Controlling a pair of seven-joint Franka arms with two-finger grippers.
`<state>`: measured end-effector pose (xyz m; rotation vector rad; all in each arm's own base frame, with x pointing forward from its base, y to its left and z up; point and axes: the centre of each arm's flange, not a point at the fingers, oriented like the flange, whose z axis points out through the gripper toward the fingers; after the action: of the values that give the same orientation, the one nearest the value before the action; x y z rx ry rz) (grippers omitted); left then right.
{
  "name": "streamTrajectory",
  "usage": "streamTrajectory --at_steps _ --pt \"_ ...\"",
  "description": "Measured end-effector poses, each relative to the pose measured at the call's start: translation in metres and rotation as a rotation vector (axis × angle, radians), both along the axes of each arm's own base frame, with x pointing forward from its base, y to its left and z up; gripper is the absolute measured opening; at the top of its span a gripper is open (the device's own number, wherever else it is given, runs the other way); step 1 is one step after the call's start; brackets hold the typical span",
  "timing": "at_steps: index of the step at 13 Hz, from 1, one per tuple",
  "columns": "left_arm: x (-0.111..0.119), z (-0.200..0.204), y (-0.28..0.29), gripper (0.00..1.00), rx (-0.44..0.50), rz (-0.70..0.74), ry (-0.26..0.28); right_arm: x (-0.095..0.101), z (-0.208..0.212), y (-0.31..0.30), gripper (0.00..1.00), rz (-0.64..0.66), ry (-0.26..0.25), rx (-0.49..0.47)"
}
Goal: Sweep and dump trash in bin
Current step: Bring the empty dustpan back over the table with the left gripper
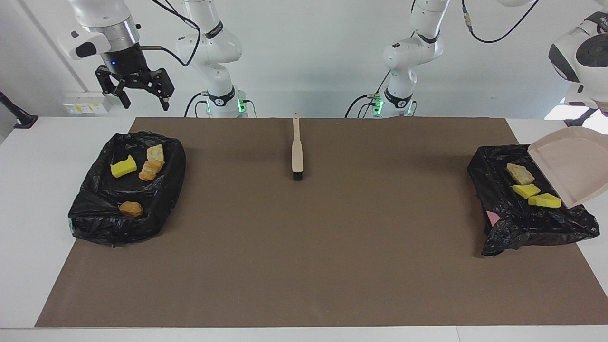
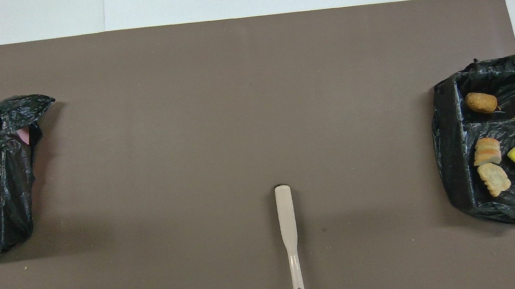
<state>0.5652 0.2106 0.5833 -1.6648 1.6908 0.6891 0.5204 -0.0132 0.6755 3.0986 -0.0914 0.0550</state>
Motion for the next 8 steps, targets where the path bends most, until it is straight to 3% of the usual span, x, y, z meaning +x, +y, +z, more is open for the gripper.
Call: streamTrajectory --at_steps 5,8 --pt "-0.002 -0.001 -0.044 0.32 -0.145 0.173 -0.127 0.0 -0.001 0.0 1.0 0.0 0.002 0.0" --pt "-0.01 -0.011 -0.051 0.32 -0.247 0.385 -0.203 -0.002 -0.002 0.005 1.0 0.009 0.017 0.007"
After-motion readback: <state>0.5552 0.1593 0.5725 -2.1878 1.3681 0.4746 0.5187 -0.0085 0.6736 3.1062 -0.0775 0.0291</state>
